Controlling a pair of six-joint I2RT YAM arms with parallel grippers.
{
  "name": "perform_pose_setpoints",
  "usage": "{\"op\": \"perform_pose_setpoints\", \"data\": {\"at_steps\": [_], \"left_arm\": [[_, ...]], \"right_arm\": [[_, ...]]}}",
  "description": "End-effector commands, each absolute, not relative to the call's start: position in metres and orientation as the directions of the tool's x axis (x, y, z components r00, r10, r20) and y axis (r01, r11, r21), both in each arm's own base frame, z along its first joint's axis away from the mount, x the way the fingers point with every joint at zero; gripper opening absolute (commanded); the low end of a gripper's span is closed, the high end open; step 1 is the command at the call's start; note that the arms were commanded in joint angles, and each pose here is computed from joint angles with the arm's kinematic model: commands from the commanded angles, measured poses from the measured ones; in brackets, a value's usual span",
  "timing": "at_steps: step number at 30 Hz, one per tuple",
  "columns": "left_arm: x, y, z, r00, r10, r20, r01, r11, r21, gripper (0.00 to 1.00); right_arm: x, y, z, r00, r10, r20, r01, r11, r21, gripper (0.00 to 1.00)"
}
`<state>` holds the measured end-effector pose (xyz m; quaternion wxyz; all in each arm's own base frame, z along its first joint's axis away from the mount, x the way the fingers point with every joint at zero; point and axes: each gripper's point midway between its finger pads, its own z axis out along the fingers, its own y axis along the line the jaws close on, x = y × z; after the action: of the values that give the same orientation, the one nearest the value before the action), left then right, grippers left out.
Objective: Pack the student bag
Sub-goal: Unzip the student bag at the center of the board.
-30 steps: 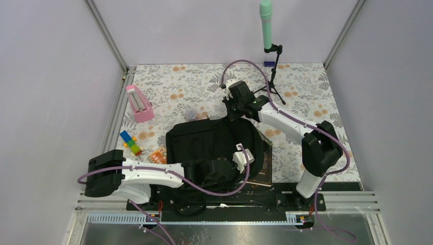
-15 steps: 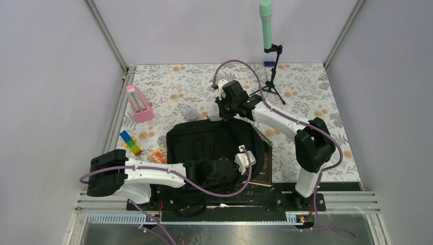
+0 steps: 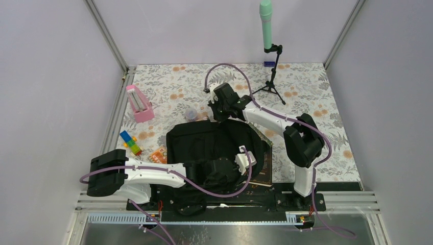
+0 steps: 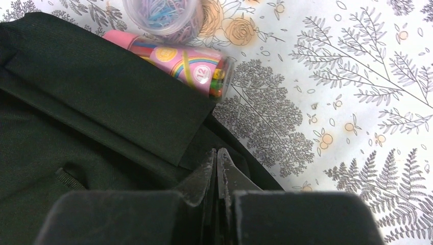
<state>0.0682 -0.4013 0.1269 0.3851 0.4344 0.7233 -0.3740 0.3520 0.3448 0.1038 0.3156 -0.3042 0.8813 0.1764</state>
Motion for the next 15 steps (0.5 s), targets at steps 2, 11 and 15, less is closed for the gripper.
{"op": "perform_pose_setpoints", "data": {"at_steps": [2,11,15], "left_arm": [[0.043,-0.428,0.171,-0.311,0.24,-0.919,0.944,0.186,-0.271,0.0],[0.051,-0.427,0.175,-0.31,0.228,-0.923,0.939,0.227,-0.259,0.0],[0.068,-0.421,0.178,-0.338,0.228,-0.913,0.906,0.342,-0.25,0.1]], "right_arm": [[0.367,0.381,0.127,-0.515,-0.411,-0.752,-0.69,0.72,0.079,0.0],[0.379,0.374,0.129,-0.512,-0.397,-0.761,-0.636,0.771,0.026,0.0],[0.373,0.369,0.15,-0.505,-0.373,-0.779,-0.632,0.774,0.038,0.09]]}}
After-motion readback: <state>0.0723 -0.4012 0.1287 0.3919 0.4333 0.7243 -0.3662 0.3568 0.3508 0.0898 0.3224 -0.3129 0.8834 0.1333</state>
